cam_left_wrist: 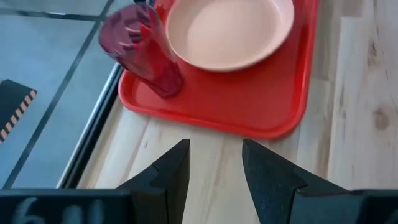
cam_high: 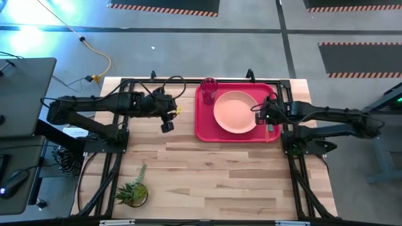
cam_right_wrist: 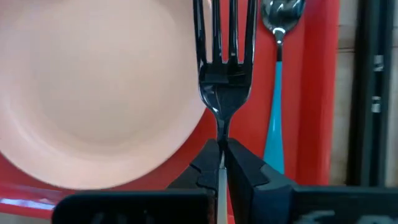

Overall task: Pick and place plate/cup/fork/spoon on tray
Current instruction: Put the orange fork on the red tray in between the orange plate and the spoon

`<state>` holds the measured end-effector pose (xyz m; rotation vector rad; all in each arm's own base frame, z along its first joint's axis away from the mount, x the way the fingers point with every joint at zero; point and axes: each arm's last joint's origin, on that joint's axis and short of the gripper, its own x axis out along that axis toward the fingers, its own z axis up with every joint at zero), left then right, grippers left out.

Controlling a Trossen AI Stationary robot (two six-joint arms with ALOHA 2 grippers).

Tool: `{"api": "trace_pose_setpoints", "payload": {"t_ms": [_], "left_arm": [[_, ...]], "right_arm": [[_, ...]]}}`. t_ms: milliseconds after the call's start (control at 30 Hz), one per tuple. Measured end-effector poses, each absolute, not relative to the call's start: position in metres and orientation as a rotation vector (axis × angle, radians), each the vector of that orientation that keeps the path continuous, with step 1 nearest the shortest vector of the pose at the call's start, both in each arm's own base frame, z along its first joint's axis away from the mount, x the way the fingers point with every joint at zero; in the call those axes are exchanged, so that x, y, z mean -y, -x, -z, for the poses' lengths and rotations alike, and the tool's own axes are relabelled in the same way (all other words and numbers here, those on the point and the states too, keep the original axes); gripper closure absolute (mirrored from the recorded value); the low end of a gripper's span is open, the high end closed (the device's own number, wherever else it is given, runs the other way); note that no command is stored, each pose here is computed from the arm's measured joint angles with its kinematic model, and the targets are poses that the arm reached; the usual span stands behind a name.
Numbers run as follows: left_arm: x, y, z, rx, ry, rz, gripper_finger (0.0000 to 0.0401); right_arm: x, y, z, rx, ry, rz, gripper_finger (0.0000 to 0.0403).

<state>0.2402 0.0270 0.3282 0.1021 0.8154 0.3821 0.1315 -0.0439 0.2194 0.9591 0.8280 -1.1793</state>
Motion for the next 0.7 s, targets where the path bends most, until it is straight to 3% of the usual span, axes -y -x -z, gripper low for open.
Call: {"api": "trace_pose_setpoints", "payload": {"t_ms": [700], "left_arm": [[-0.055, -0.244, -0.337, -0.689, -0.044, -0.495, 0.0265]], "right_arm": [[0.123, -0.125, -0.198, -0.889, -0.982, 1.121, 0.0401]]}}
